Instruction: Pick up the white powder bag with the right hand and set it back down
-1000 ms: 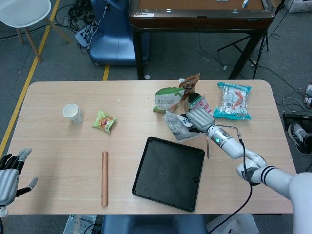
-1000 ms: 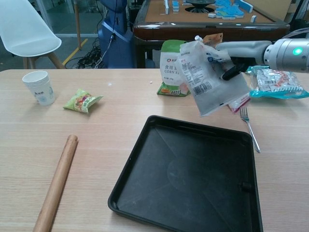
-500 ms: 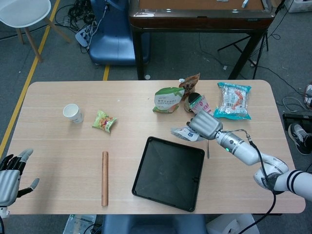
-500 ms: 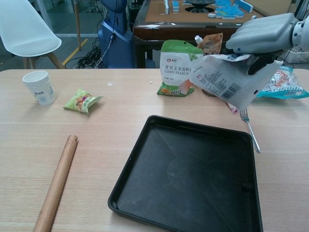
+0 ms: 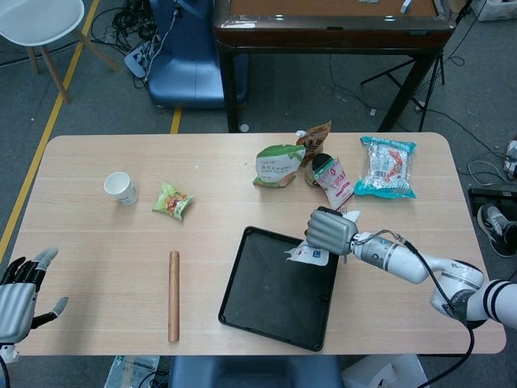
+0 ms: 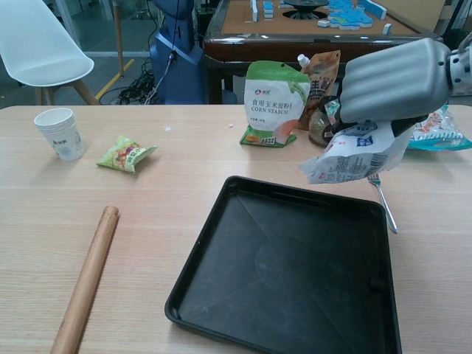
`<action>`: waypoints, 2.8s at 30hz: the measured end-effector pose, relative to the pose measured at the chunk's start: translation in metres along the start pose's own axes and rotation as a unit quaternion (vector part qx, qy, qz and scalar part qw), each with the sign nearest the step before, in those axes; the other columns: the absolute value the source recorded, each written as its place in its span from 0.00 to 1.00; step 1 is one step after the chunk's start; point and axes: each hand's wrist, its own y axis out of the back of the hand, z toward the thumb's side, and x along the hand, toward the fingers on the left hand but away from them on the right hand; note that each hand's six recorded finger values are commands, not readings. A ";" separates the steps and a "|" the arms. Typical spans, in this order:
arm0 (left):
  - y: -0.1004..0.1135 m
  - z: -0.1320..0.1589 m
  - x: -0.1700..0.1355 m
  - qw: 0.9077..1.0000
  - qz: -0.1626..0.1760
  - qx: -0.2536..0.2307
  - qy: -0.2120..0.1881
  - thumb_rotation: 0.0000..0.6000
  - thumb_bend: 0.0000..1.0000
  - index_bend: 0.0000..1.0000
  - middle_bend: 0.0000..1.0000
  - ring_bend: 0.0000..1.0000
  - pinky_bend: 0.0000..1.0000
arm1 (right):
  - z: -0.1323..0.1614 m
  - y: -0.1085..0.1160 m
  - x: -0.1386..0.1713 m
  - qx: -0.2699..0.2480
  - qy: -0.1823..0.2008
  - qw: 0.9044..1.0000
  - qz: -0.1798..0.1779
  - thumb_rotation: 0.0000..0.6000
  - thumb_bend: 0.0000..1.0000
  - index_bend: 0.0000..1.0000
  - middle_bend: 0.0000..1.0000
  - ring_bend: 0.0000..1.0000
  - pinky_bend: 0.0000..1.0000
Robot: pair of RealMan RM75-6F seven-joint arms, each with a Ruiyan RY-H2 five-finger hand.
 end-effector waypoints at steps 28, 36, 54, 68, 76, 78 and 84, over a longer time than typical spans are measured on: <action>-0.007 -0.004 -0.003 1.000 -0.003 -0.010 0.006 1.00 0.22 0.10 0.13 0.18 0.08 | 0.032 -0.036 -0.030 0.095 0.101 0.983 0.119 1.00 0.84 0.71 0.65 0.51 0.63; -0.009 -0.005 -0.004 1.000 -0.003 -0.014 0.007 1.00 0.22 0.10 0.13 0.18 0.08 | 0.040 -0.056 -0.024 0.078 0.102 0.981 0.146 1.00 0.84 0.73 0.65 0.51 0.63; -0.012 -0.004 -0.003 1.000 -0.007 -0.017 0.006 1.00 0.22 0.10 0.13 0.18 0.08 | 0.026 -0.062 -0.016 0.044 0.073 0.983 0.165 1.00 0.84 0.78 0.66 0.52 0.63; -0.011 -0.004 -0.003 1.000 -0.006 -0.014 0.006 1.00 0.22 0.10 0.13 0.18 0.08 | 0.011 -0.058 -0.016 0.023 0.036 0.987 0.154 1.00 0.84 0.80 0.68 0.54 0.63; -0.011 -0.003 -0.003 1.000 -0.008 -0.014 0.006 1.00 0.22 0.10 0.13 0.18 0.08 | 0.028 -0.070 -0.015 0.008 0.046 0.985 0.164 1.00 0.84 0.81 0.69 0.56 0.63; -0.012 -0.003 -0.003 1.000 -0.010 -0.014 0.006 1.00 0.22 0.10 0.13 0.18 0.08 | 0.033 -0.077 -0.015 0.006 0.053 0.983 0.175 1.00 0.84 0.81 0.70 0.57 0.63; -0.009 -0.004 -0.003 1.000 -0.007 -0.012 0.008 1.00 0.22 0.10 0.13 0.18 0.08 | 0.027 -0.076 -0.018 0.004 0.044 0.984 0.172 1.00 0.84 0.81 0.70 0.57 0.63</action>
